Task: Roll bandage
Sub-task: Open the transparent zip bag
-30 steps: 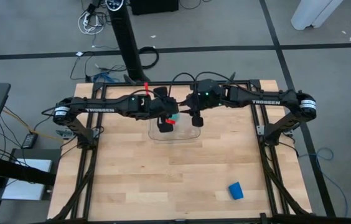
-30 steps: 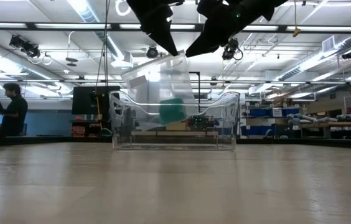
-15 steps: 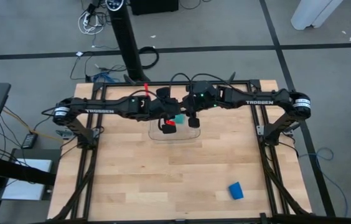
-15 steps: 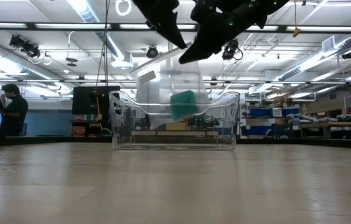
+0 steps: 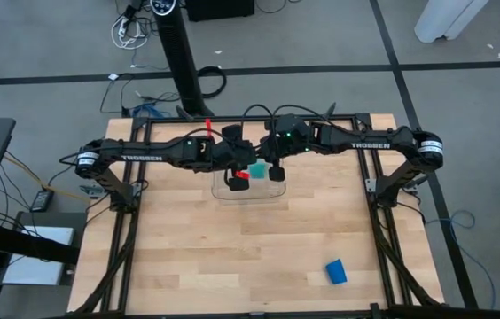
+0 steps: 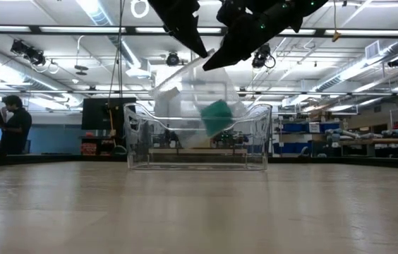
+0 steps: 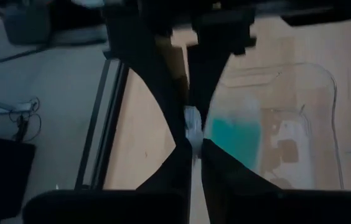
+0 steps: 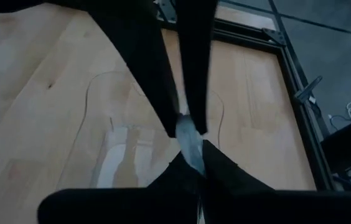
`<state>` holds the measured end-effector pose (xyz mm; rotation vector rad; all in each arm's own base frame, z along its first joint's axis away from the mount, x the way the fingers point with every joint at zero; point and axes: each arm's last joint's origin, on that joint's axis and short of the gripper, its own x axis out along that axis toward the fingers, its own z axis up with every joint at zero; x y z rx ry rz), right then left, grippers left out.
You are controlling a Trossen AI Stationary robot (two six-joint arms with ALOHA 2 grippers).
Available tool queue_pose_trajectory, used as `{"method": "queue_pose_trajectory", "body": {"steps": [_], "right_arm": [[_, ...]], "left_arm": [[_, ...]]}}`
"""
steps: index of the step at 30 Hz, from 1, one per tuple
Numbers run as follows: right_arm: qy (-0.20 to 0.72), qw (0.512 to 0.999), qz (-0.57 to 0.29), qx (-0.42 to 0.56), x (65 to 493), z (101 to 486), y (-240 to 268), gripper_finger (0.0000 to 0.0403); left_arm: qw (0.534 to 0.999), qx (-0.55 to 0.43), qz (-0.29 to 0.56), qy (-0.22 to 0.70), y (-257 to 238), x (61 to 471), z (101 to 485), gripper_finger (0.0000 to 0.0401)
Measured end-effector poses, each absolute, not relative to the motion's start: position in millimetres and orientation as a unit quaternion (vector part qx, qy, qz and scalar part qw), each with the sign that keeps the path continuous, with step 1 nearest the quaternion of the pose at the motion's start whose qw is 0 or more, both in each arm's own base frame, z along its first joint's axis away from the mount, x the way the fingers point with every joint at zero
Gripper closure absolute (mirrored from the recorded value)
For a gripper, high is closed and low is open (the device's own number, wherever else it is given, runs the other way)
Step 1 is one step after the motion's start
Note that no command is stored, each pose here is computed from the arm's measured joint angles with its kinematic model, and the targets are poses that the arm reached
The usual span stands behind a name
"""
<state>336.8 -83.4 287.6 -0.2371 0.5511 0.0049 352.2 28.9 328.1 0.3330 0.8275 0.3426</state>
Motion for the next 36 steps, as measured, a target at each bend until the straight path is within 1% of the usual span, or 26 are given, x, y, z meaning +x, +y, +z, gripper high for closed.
{"method": "queue_pose_trajectory", "body": {"steps": [11, 17, 21, 25, 28, 32, 36], "right_arm": [[0.261, 0.958, 0.024, -0.117, 337, 288, -82, 0.0403], [0.257, 0.959, 0.030, -0.117, 337, 290, -81, 0.0403], [0.253, 0.960, 0.041, -0.114, 336, 291, -80, 0.0403], [0.263, 0.957, 0.038, -0.112, 335, 289, -81, 0.0403], [0.281, 0.953, 0.041, -0.110, 333, 286, -81, 0.0403], [0.300, 0.945, 0.053, -0.122, 328, 286, -79, 0.0403], [0.303, 0.944, 0.058, -0.118, 320, 294, -72, 0.0403]], "left_arm": [[0.875, 0.156, 0.171, 0.424, 29, 348, 320, 0.0379], [0.853, 0.169, 0.190, 0.456, 31, 342, 316, 0.0386], [0.851, 0.169, 0.195, 0.457, 31, 342, 315, 0.0393], [0.849, 0.170, 0.193, 0.461, 31, 341, 318, 0.0390], [0.858, 0.159, 0.179, 0.455, 30, 341, 326, 0.0384], [0.887, 0.126, 0.129, 0.425, 28, 345, 335, 0.0377], [0.926, 0.103, 0.069, 0.357, 28, 350, 347, 0.0369]]}}
